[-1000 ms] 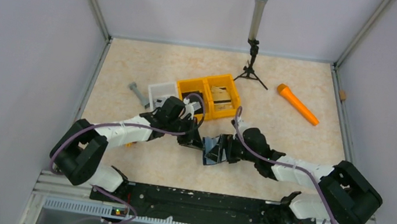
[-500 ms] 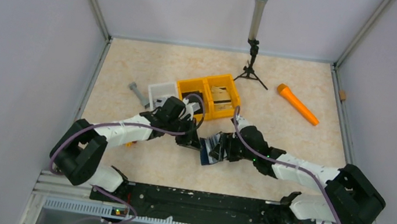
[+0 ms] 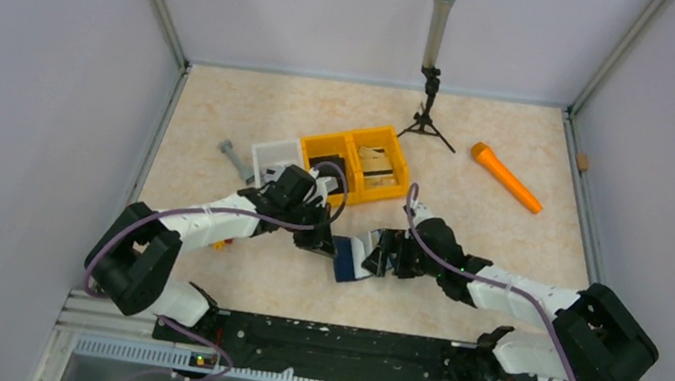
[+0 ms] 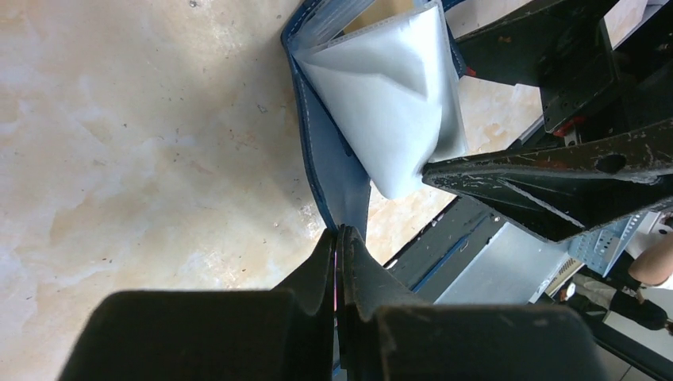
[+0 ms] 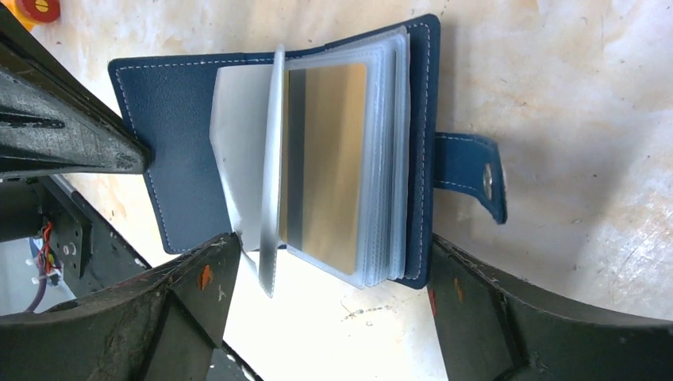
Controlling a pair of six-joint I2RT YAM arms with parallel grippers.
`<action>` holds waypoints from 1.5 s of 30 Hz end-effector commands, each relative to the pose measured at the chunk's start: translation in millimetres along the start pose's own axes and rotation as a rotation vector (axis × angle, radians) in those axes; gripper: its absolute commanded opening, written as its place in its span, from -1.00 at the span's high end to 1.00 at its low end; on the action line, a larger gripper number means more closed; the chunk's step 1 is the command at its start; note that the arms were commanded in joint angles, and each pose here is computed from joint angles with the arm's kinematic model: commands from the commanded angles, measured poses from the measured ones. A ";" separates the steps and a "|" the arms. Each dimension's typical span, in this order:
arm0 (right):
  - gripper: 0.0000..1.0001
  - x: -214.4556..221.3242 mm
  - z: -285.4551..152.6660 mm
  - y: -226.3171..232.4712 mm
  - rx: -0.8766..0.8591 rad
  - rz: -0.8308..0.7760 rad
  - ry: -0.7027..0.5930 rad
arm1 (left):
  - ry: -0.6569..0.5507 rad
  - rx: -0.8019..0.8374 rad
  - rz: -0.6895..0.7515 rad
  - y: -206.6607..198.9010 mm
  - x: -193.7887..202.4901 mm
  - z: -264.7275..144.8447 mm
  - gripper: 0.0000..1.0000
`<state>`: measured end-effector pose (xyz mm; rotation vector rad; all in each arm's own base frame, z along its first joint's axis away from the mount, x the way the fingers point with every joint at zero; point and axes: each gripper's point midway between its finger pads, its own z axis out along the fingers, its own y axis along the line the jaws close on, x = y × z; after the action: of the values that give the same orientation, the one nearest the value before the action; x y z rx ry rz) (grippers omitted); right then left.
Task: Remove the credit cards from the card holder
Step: Open the card holder at the center of the board.
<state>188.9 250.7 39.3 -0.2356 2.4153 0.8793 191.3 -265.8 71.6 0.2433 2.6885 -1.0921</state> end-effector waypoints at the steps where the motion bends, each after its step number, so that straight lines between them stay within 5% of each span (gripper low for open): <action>1: -0.78 -17.9 -0.4 0.0 0.030 -0.018 -0.048 | -0.021 -0.013 0.040 -2.0 -11.7 -0.3 1.00; 9: -0.78 -42.8 -25.8 -3.5 0.114 -0.089 -0.121 | -0.011 -0.050 0.045 6.4 -10.7 1.5 1.00; 25: 0.13 -43.6 -9.9 45.9 -0.100 -0.110 -0.051 | -0.010 -0.064 0.057 9.9 -13.1 4.4 1.00; 30: 0.04 -33.0 5.2 71.1 -0.179 -0.136 -0.002 | -0.010 -0.018 0.065 3.6 -12.0 6.6 1.00; 35: -0.05 -29.7 11.4 91.0 -0.260 -0.143 -0.003 | -0.028 -0.001 0.050 1.4 -12.4 6.3 0.54; 45: -0.25 -15.7 9.7 109.1 -0.416 -0.130 0.018 | -0.069 0.032 0.002 5.4 -13.3 4.4 0.10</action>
<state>176.0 319.5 75.5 -0.5027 2.3108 1.1373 198.3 -264.5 57.0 0.2340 2.6868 -1.0699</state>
